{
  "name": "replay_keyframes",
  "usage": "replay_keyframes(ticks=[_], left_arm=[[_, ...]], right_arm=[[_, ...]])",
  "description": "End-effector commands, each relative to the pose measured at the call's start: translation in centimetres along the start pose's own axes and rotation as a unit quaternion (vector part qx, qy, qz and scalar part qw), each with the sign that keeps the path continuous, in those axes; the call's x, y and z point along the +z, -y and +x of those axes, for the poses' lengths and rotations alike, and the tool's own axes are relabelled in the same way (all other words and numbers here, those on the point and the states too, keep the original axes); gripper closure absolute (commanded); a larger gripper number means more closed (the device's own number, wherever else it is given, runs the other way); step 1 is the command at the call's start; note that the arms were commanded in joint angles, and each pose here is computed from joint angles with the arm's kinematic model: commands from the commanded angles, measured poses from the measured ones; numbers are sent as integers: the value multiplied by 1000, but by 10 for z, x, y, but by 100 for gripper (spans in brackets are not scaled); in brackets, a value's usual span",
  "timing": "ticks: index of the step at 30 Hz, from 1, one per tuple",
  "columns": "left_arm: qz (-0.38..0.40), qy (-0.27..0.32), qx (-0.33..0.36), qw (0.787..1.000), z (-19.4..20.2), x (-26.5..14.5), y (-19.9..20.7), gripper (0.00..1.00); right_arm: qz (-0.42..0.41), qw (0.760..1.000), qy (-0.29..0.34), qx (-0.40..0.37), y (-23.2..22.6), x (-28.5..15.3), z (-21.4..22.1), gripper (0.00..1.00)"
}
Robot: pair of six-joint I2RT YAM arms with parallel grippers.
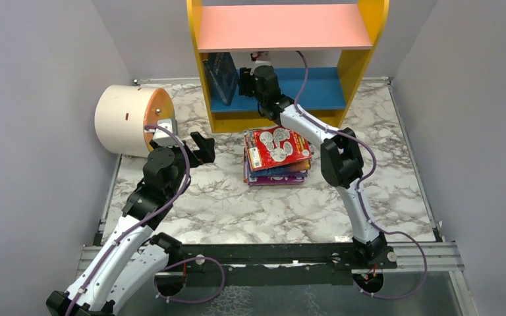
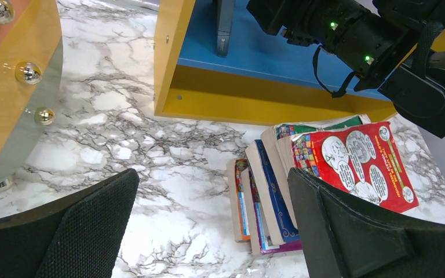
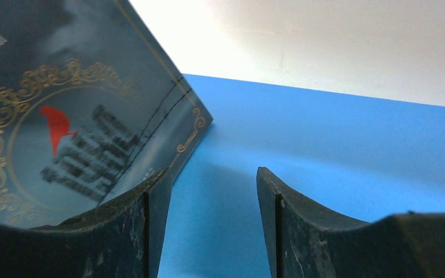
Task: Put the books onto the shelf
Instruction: Adjust the book on the shelf.
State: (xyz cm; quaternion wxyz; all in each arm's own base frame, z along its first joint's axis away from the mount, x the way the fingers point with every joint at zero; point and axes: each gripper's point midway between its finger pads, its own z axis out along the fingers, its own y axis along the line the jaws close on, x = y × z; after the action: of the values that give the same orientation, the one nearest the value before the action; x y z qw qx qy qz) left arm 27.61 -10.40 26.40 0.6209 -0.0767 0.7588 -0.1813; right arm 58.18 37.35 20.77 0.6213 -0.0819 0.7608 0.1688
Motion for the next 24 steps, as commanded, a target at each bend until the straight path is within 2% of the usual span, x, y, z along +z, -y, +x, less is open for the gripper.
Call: replay_keyframes(ticks=[1,24], left_arm=[[-10,18,4,1000,-13,-1,-1,1],[-23,17,9,1000,-12,-1,-7,1]], right_arm=[[20,1000,-7,4,15,11,7,45],[-9,1000,-5,-5,11,34,24,45]])
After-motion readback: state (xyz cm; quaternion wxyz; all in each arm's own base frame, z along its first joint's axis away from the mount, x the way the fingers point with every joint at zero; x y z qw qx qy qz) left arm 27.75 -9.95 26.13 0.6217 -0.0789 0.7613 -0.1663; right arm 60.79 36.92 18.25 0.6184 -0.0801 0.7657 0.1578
